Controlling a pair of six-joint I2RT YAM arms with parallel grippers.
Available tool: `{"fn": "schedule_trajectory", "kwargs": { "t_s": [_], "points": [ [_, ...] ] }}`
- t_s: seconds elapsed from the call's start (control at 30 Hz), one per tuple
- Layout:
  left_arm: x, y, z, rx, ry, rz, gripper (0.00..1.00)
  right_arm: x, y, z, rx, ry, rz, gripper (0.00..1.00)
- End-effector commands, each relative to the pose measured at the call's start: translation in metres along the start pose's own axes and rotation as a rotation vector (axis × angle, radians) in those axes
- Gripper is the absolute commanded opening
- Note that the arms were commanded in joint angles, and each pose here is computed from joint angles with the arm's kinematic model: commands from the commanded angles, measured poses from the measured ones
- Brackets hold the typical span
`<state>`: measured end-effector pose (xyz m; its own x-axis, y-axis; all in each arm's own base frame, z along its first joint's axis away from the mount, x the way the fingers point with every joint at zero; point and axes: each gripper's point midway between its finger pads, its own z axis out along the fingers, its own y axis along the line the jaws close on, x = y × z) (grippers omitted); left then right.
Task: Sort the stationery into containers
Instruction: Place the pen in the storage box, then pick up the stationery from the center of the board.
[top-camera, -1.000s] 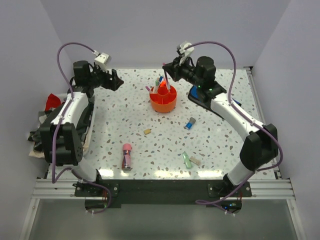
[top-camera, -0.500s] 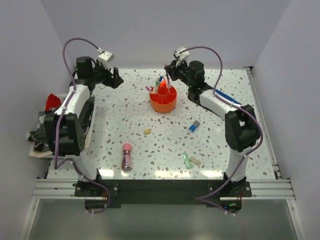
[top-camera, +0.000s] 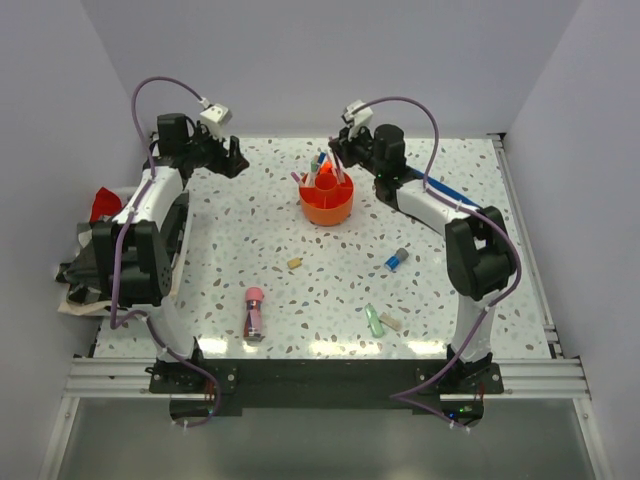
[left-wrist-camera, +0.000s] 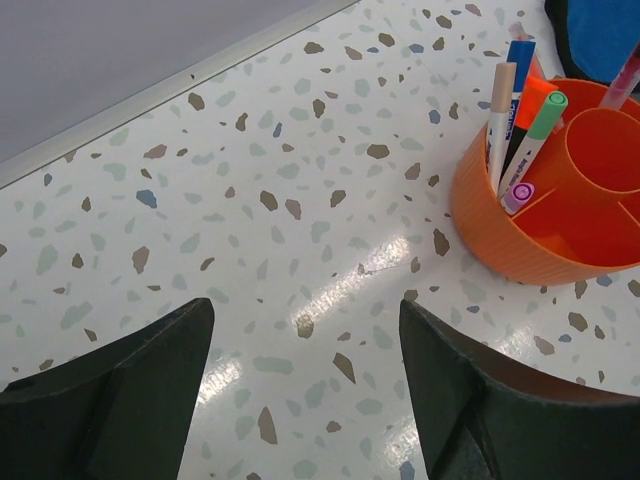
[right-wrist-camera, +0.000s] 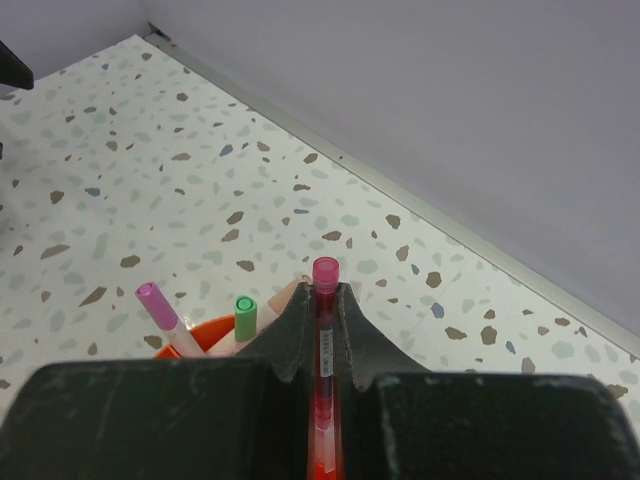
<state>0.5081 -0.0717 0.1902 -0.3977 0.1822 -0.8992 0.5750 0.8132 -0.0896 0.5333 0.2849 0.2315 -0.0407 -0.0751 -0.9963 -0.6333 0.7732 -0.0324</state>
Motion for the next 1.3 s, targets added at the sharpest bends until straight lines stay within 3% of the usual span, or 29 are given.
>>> {"fn": "schedule_trajectory", "kwargs": {
  "t_s": [0.0, 0.07, 0.1, 0.2, 0.43, 0.53, 0.57, 0.63, 0.67, 0.7, 0.77, 0.8, 0.93, 1.1, 1.27],
  "points": [
    [-0.022, -0.002, -0.003, 0.006, -0.052, 0.049, 0.79, -0.007, 0.004, -0.001, -0.032, 0.015, -0.026, 0.01],
    [-0.022, -0.003, -0.004, 0.006, -0.057, 0.045, 0.79, 0.001, 0.007, -0.005, -0.041, 0.038, -0.023, 0.06],
    [-0.024, -0.004, -0.006, 0.004, -0.064, 0.051, 0.79, -0.003, 0.008, -0.008, -0.044, 0.030, -0.036, 0.15],
    [-0.028, -0.007, -0.010, 0.009, -0.079, 0.050, 0.79, -0.006, 0.010, -0.017, -0.052, 0.051, -0.037, 0.31],
    [-0.043, -0.015, -0.023, 0.005, -0.143, 0.070, 0.79, -0.049, 0.015, -0.056, -0.053, 0.042, -0.106, 0.40],
    [-0.050, -0.023, -0.033, 0.007, -0.179, 0.093, 0.79, -0.051, 0.031, -0.089, -0.135, 0.111, -0.201, 0.43],
    [-0.052, -0.028, -0.039, 0.011, -0.193, 0.102, 0.79, -0.042, 0.036, -0.099, -0.196, 0.146, -0.316, 0.46],
    [-0.053, -0.036, -0.044, 0.032, -0.207, 0.112, 0.80, -0.007, 0.068, -0.136, -0.421, 0.288, -0.379, 0.47],
    [-0.051, -0.042, -0.049, 0.041, -0.209, 0.114, 0.80, -0.008, 0.069, -0.146, -0.495, 0.294, -0.532, 0.49],
    [-0.049, -0.045, -0.051, 0.046, -0.208, 0.114, 0.80, 0.024, 0.083, -0.181, -0.625, 0.444, -0.503, 0.49],
    [-0.045, -0.054, -0.059, 0.063, -0.211, 0.112, 0.80, 0.040, 0.084, -0.204, -0.785, 0.523, -0.665, 0.51],
    [-0.044, -0.058, -0.061, 0.067, -0.212, 0.113, 0.80, 0.062, 0.092, -0.241, -0.905, 0.661, -0.631, 0.51],
    [-0.045, -0.065, -0.070, 0.068, -0.239, 0.133, 0.80, 0.117, 0.066, -0.297, -1.075, 0.984, -0.761, 0.54],
    [-0.043, -0.071, -0.078, 0.069, -0.242, 0.133, 0.80, 0.152, 0.044, -0.324, -1.113, 1.049, -1.002, 0.60],
    [-0.040, -0.076, -0.083, 0.067, -0.242, 0.134, 0.80, 0.175, 0.040, -0.354, -1.209, 1.124, -1.045, 0.60]
  ]
}}
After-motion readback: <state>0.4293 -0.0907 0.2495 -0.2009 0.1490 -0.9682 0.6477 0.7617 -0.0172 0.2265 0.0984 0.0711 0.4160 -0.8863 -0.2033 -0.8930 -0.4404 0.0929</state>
